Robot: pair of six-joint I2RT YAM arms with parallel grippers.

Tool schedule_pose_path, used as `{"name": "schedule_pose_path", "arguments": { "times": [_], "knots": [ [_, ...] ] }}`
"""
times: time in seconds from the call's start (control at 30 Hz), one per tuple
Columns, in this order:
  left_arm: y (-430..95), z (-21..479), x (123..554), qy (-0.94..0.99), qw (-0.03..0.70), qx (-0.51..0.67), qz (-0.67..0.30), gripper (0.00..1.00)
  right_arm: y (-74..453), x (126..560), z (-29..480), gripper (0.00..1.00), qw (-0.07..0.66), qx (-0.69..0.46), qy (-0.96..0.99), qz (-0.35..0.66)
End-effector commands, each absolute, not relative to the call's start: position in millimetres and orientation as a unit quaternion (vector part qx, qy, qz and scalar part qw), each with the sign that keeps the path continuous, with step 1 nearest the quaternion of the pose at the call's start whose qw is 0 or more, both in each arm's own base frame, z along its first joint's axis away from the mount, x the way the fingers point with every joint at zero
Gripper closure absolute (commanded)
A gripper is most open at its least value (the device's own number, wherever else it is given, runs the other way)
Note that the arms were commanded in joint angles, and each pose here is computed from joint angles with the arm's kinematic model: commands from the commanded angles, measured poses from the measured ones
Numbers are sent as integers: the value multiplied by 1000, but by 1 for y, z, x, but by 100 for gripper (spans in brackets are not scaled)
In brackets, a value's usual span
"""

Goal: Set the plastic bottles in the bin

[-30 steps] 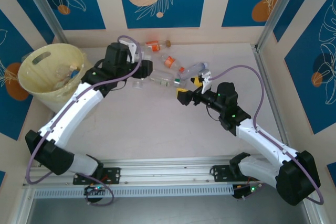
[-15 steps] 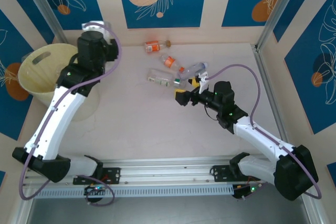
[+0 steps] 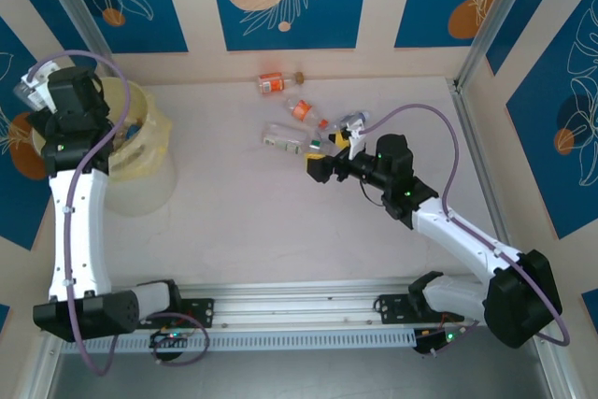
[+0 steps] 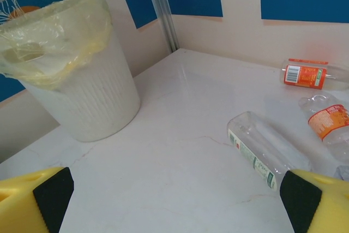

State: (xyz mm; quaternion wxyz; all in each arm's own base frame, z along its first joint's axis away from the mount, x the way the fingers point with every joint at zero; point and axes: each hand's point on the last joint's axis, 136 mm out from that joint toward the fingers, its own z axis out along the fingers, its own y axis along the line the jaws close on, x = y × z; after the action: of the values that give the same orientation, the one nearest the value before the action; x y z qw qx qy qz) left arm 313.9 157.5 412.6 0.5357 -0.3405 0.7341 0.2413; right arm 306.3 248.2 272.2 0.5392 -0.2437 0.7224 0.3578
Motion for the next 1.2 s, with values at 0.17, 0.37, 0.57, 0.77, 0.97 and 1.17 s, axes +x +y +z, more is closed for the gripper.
{"name": "schedule_pose_path", "arguments": {
  "times": [0.17,0.37,0.57,0.77,0.97,1.17],
  "knots": [
    [178,350,312,756,472,-413,187,35,258,303,280,1,535,-264,714,366],
    [190,322,303,759,421,-448,211,33,262,306,277,0,527,-266,718,368],
    [189,315,301,764,410,-452,208,16,269,310,275,0,520,-273,720,371],
    [185,329,297,759,429,-446,201,0,277,311,275,1,515,-281,719,373],
    [181,339,295,758,441,-442,188,0,283,311,273,0,512,-288,718,372],
    [175,350,297,757,459,-434,167,0,284,310,273,0,513,-290,719,369]
  ]
}}
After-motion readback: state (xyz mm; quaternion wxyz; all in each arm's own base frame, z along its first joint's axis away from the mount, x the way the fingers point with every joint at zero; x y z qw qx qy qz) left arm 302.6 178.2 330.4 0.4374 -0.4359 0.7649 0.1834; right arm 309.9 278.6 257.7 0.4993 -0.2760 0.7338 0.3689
